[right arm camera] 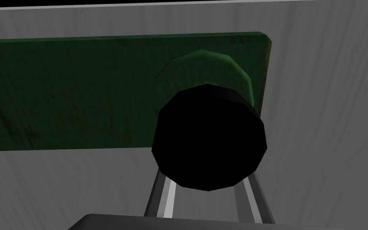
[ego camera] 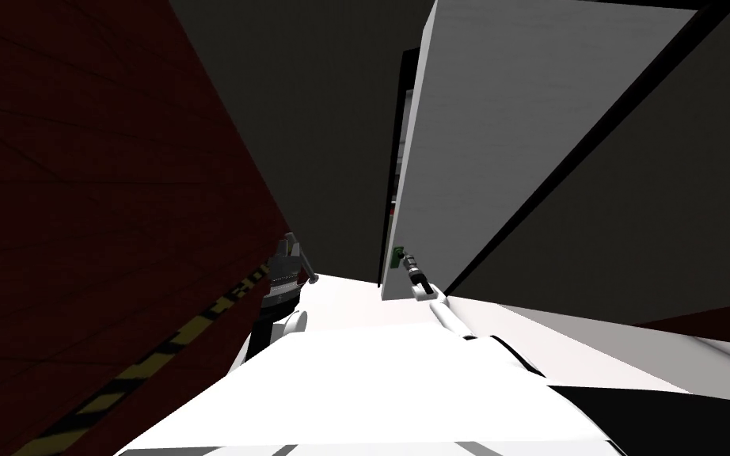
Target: Pull the door open
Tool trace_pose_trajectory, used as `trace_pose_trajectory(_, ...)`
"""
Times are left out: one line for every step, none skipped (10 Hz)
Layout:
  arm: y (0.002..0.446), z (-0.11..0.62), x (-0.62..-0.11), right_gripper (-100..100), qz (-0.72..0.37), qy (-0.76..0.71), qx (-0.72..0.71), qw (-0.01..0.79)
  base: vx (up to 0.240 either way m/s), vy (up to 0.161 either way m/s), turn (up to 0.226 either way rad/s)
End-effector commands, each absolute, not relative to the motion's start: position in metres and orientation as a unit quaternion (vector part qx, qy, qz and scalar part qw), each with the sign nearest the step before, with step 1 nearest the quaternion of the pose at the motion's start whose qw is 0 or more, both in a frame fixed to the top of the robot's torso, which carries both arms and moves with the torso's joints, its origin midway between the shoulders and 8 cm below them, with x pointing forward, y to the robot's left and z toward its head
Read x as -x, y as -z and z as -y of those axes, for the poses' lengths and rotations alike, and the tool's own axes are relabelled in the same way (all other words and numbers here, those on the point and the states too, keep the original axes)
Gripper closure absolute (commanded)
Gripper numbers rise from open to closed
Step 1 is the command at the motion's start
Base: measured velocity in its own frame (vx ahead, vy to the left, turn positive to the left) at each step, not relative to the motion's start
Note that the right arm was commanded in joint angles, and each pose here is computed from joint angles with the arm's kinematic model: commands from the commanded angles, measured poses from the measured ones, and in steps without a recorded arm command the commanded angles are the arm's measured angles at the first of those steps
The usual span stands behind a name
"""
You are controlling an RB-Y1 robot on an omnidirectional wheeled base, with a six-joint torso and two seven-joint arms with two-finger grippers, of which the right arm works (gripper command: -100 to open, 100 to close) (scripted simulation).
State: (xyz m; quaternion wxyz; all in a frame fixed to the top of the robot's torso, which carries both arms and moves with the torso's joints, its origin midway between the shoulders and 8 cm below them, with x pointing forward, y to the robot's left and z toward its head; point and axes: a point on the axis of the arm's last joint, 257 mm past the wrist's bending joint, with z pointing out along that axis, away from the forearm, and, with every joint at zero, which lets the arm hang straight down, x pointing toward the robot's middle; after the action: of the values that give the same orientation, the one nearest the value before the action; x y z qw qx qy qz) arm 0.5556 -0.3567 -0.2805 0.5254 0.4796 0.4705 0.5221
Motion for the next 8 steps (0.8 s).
trace_pose_trajectory(0.2740, 0.3512, -0.5621, 100, -0.446, -0.546, -0.495, 0.508, -0.060, -0.038, 0.069)
trace_pose_trajectory(0.2743, 0.3518, -0.5641, 100, -0.429, -0.557, -0.510, 0.496, -0.085, -0.054, 0.177)
trace_pose_trajectory(0.2743, 0.3518, -0.5641, 100, -0.427, -0.559, -0.512, 0.493, -0.062, -0.047, 0.073)
trace_pose_trajectory(0.2746, 0.3523, -0.5662, 100, -0.408, -0.572, -0.528, 0.477, -0.059, -0.034, 0.076)
trace_pose_trajectory(0.2750, 0.3528, -0.5682, 100, -0.391, -0.581, -0.542, 0.465, -0.080, -0.050, 0.143)
trace_pose_trajectory(0.2750, 0.3528, -0.5682, 100, -0.388, -0.584, -0.544, 0.462, -0.070, -0.042, 0.068)
trace_pose_trajectory(0.2755, 0.3533, -0.5701, 100, -0.368, -0.595, -0.559, 0.445, -0.068, -0.035, 0.091)
trace_pose_trajectory(0.2761, 0.3537, -0.5720, 100, -0.350, -0.604, -0.572, 0.431, -0.086, -0.052, 0.143)
